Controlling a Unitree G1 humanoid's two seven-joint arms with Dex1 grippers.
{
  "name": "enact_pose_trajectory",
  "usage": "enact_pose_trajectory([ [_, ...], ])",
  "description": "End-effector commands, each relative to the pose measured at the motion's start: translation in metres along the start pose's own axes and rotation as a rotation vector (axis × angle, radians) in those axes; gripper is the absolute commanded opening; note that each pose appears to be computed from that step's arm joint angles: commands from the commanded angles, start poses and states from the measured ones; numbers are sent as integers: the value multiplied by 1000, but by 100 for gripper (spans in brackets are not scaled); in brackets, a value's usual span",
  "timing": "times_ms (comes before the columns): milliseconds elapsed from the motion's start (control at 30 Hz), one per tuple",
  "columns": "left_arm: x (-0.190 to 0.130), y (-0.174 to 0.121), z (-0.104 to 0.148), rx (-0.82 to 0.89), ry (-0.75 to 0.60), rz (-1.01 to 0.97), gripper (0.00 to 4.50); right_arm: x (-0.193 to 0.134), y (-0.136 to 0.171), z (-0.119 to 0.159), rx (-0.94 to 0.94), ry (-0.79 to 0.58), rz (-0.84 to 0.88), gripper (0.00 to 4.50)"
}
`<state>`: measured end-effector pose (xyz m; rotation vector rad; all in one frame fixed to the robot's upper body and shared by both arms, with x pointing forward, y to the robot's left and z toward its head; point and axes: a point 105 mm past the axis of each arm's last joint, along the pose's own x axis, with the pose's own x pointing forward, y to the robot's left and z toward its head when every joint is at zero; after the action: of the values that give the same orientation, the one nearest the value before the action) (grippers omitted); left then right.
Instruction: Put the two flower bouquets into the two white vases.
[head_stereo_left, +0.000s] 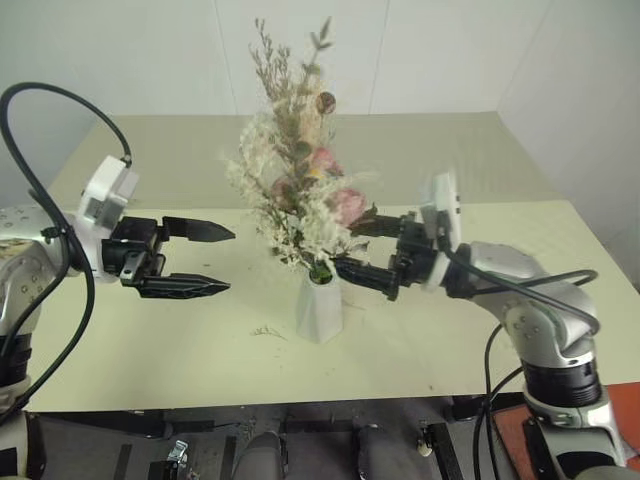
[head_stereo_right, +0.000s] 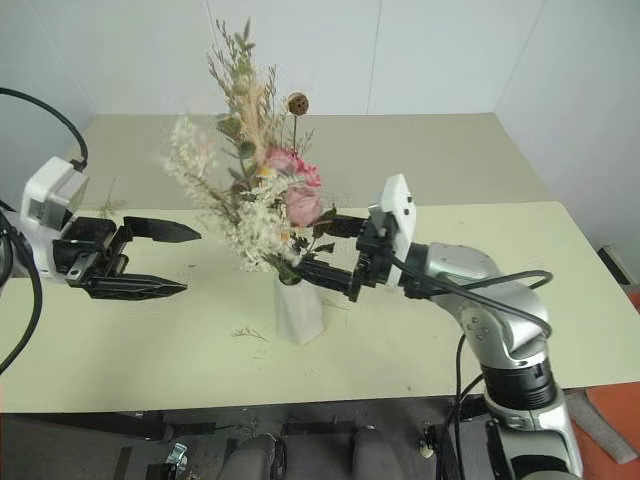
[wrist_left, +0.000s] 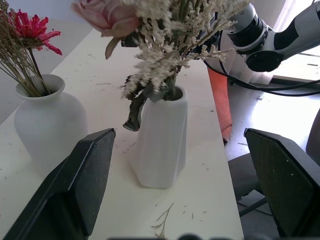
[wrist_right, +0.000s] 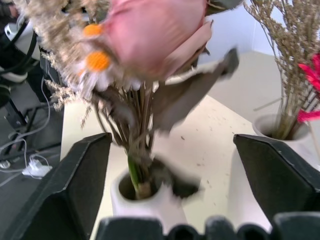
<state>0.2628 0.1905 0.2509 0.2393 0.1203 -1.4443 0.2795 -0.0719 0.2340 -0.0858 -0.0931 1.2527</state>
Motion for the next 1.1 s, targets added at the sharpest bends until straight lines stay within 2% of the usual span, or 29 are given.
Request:
enact_pose_trajectory([
  [33,0,0,6,45,0,-11,450,-18,-2,10,-47,10,-11,445],
  [300,-5,-2,4,38,-6,11,450,-73,-26,2,-100,177,-123,445],
  [500,-10,-1,3,58,-25,68,450,-104,-44,2,-143,254,-224,445],
  [767,-7,-2,0,60,-52,95,450,-132,-55,0,-158,322,-318,445],
  [1100,-2,-4,-7,20,-86,135,450,-148,-52,-8,-151,351,-401,445],
])
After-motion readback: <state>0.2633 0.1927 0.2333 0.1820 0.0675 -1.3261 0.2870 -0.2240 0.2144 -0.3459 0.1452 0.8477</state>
